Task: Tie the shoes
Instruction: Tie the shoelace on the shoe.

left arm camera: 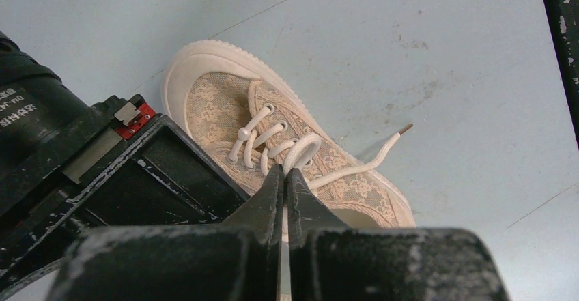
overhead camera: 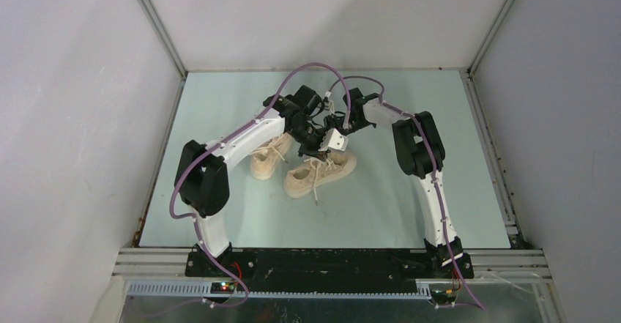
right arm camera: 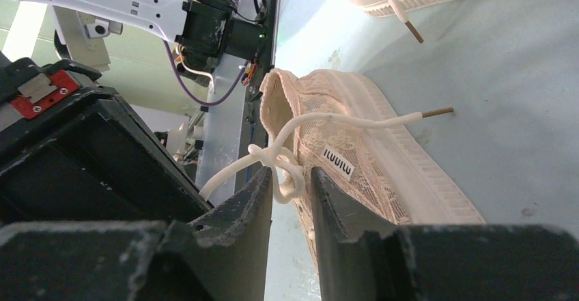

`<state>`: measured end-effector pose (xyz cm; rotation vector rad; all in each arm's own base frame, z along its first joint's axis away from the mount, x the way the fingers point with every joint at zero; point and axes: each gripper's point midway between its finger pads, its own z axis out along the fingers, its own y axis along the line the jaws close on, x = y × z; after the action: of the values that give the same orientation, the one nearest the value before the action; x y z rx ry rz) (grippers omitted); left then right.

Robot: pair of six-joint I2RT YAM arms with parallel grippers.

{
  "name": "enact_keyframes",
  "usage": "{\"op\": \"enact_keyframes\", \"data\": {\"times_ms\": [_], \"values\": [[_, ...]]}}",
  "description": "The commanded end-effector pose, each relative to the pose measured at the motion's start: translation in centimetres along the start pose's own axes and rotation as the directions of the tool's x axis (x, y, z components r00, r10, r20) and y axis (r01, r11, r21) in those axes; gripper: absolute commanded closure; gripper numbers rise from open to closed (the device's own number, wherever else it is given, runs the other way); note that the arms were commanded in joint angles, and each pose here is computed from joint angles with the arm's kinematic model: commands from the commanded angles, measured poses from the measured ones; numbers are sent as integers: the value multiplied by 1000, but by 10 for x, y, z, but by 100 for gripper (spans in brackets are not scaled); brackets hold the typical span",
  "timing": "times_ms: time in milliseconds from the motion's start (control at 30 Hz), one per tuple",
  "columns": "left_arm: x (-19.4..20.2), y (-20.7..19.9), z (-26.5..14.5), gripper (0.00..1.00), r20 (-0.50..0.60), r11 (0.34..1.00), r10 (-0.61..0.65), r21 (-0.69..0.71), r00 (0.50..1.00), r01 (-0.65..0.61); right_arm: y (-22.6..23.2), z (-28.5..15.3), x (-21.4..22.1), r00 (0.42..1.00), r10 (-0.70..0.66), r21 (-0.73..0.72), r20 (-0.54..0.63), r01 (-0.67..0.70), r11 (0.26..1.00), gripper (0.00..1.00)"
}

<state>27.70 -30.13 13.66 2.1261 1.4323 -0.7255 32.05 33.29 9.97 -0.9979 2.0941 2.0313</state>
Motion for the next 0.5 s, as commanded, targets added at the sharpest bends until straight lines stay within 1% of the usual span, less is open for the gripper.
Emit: {"op": "enact_keyframes", "data": {"times_ms": [0,133,233,367,467], "values": [[-10,5,-6,100,36,999,33,-10,999,-33,3,6,-4,1000,-18,-35,-2,17,999,70],[-10,5,-6,100,35,999,35,-10,999,-35,-4,6,-4,1000,-1,-23,-2,1,1000,72],[-11,4,-6,100,35,999,34,-8,999,-34,-6,6,-2,1000,25,-20,-3,-25,999,72],[-10,2,-6,100,34,999,31,-7,999,-31,-5,9,-1,1000,22,-27,-8,-22,999,71],[-10,2,-6,100,34,999,33,-7,999,-33,-2,11,-1,1000,16,-42,-9,-16,999,75]]}}
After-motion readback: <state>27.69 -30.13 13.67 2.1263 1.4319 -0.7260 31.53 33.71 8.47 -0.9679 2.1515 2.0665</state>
